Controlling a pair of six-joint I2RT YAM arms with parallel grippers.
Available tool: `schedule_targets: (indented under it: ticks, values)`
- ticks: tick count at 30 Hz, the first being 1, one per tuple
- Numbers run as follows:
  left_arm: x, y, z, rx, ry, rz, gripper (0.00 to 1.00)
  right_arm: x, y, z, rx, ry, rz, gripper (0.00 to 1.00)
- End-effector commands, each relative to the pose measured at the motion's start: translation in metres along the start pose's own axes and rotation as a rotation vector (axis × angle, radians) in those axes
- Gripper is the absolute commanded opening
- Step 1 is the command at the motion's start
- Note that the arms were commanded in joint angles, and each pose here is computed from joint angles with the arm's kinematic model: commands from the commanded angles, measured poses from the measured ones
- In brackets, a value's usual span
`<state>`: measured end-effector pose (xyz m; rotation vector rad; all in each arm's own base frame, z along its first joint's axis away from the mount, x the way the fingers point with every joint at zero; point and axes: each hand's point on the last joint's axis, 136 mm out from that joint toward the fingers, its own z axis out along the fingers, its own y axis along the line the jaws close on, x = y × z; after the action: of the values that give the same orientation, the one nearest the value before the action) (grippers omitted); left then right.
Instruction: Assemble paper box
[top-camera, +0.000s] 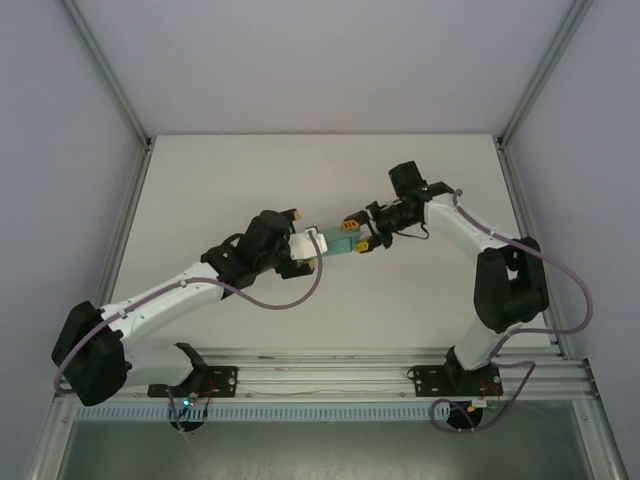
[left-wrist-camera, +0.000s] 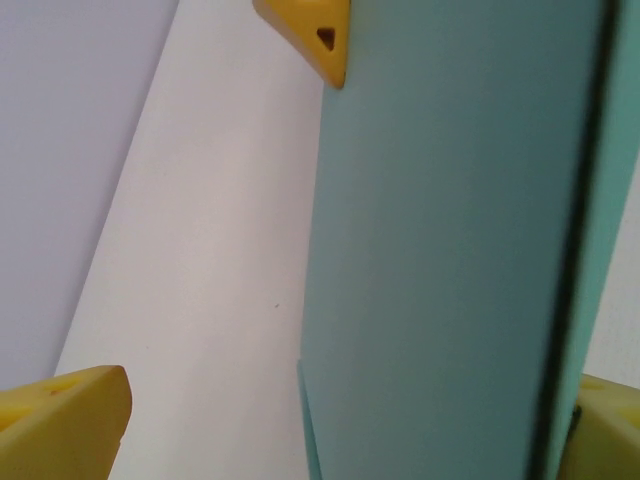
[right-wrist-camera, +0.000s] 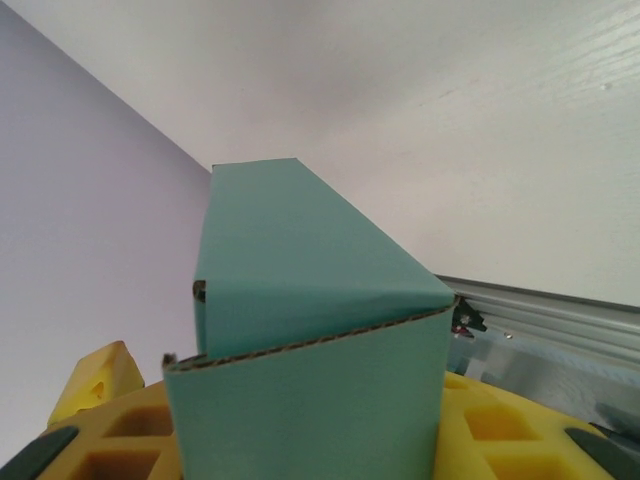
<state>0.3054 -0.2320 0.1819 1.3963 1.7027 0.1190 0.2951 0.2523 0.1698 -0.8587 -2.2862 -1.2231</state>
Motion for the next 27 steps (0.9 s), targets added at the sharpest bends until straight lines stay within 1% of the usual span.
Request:
schedule_targets:
  ticks: [1, 4, 6, 8, 9, 13, 15, 16, 18, 20, 23, 25, 27]
  values:
    - [-0.004, 0.004, 0.003, -0.035, -0.015, 0.036, 0.95, 0.015, 0.005, 0.001, -0.048, 0.066, 0.032, 0.31]
    - [-0.004, 0.004, 0.006, -0.040, -0.023, 0.037, 0.90, 0.018, 0.006, 0.000, -0.062, 0.077, 0.046, 0.29]
    - [-0.006, 0.004, 0.007, -0.042, -0.032, 0.037, 0.91, 0.021, 0.004, 0.001, -0.055, 0.091, 0.051, 0.30]
    - [-0.008, 0.003, 0.008, -0.033, -0.036, 0.038, 0.84, 0.023, 0.005, 0.001, -0.058, 0.096, 0.045, 0.30]
    - [-0.006, 0.002, 0.010, -0.029, -0.029, 0.043, 0.84, 0.024, 0.005, 0.001, -0.059, 0.099, 0.045, 0.31]
    - [-0.002, 0.001, 0.015, -0.026, -0.007, 0.041, 0.66, 0.024, 0.005, 0.004, -0.074, 0.110, 0.058, 0.33]
    - [0.000, 0.002, 0.014, -0.036, 0.004, 0.045, 0.60, 0.023, 0.003, 0.008, -0.081, 0.115, 0.067, 0.33]
    - [-0.001, 0.003, 0.014, -0.040, 0.003, 0.046, 0.54, 0.023, 0.005, 0.008, -0.089, 0.116, 0.064, 0.33]
    - [-0.003, 0.005, 0.011, -0.045, -0.010, 0.049, 0.48, 0.024, 0.007, 0.008, -0.095, 0.118, 0.059, 0.38]
    - [-0.006, 0.005, 0.008, -0.039, -0.021, 0.053, 0.43, 0.025, 0.008, 0.006, -0.095, 0.113, 0.048, 0.41]
    - [-0.005, 0.004, 0.005, -0.032, -0.019, 0.054, 0.38, 0.023, 0.008, 0.004, -0.091, 0.083, 0.027, 0.47]
    - [-0.001, 0.004, 0.004, -0.032, -0.002, 0.057, 0.35, 0.021, 0.009, 0.002, -0.094, 0.065, 0.018, 0.54]
    - [0.002, 0.001, 0.004, -0.009, 0.015, 0.057, 0.35, 0.017, 0.011, 0.000, -0.106, 0.054, 0.008, 0.55]
